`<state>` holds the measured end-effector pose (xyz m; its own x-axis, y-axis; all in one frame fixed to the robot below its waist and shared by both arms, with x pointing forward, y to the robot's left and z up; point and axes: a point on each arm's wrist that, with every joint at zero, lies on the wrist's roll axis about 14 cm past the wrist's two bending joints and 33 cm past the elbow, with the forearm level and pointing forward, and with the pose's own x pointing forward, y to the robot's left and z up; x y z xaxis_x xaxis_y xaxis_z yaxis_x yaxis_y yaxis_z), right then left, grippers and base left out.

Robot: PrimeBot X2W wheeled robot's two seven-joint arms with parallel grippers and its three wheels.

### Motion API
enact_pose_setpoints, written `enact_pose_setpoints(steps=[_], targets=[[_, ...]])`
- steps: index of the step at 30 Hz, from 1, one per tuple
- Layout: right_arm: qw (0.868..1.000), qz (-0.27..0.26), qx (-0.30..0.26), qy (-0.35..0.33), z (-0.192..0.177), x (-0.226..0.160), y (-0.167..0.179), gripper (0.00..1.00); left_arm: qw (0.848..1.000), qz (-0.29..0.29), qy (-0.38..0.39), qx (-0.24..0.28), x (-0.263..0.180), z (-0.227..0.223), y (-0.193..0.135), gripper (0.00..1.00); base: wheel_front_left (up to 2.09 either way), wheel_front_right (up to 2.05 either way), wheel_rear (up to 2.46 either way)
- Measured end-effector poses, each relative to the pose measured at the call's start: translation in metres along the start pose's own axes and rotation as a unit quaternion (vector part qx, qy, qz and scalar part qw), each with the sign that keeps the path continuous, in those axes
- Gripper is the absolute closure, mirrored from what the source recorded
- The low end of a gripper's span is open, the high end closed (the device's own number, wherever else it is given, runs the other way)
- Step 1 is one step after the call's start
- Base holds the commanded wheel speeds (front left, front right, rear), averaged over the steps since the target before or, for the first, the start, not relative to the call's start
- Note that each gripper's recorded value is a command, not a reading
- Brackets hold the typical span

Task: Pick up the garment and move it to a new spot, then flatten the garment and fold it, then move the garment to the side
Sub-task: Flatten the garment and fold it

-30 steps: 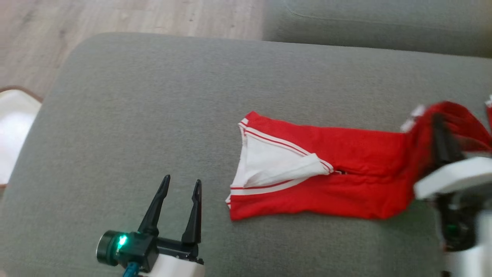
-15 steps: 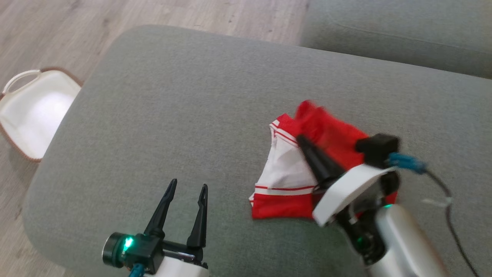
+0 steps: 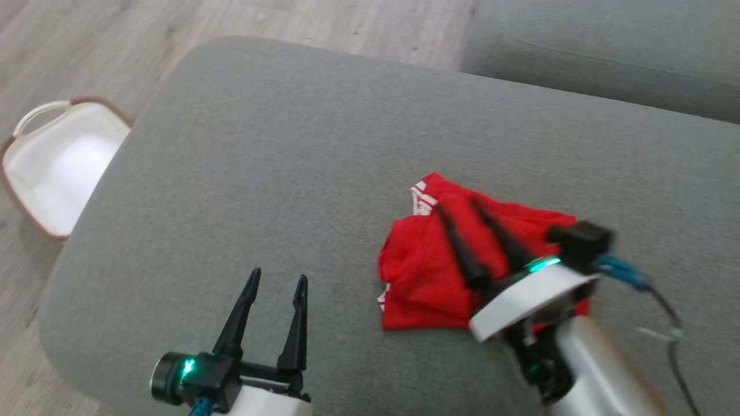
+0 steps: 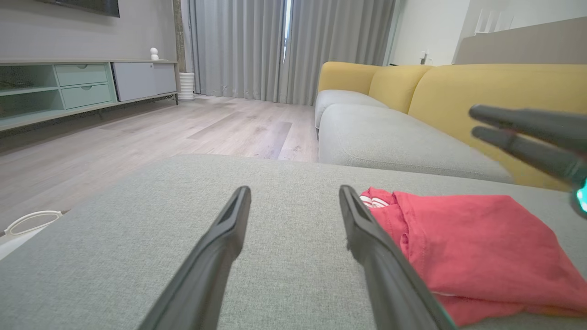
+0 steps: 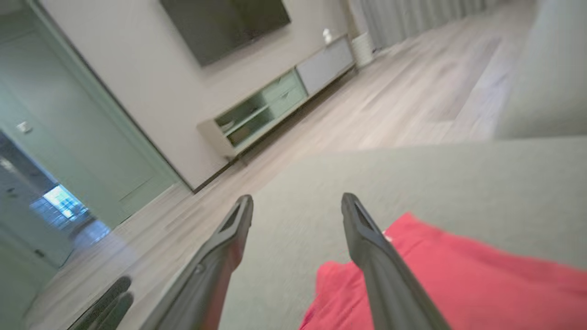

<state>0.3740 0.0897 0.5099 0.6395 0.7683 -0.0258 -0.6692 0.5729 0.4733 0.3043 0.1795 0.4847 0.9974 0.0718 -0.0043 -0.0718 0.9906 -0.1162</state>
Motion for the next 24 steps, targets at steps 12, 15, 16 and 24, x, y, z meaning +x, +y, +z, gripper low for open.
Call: enact_pose_setpoints(steps=[12,15,16,24], targets=[[0.957,-0.2,-0.139,-0.155,0.069,-0.108,-0.102,0.0,0.999,-0.009,-0.035,-0.008,0.006,0.019,-0.013,0.0,0.0,0.0,0.0],[0.953,-0.221,-0.15,-0.144,0.059,-0.128,-0.107,0.0,0.999,0.0,-0.037,-0.007,0.003,0.02,-0.011,0.0,0.0,0.0,0.0],[0.95,-0.233,-0.15,-0.141,0.055,-0.137,-0.11,0.0,0.999,0.003,-0.038,-0.009,0.001,0.02,-0.011,0.0,0.0,0.0,0.0],[0.937,-0.295,-0.154,-0.109,0.02,-0.196,-0.114,0.0,0.999,-0.023,-0.017,-0.015,-0.023,0.005,-0.025,0.0,0.0,0.0,0.0]])
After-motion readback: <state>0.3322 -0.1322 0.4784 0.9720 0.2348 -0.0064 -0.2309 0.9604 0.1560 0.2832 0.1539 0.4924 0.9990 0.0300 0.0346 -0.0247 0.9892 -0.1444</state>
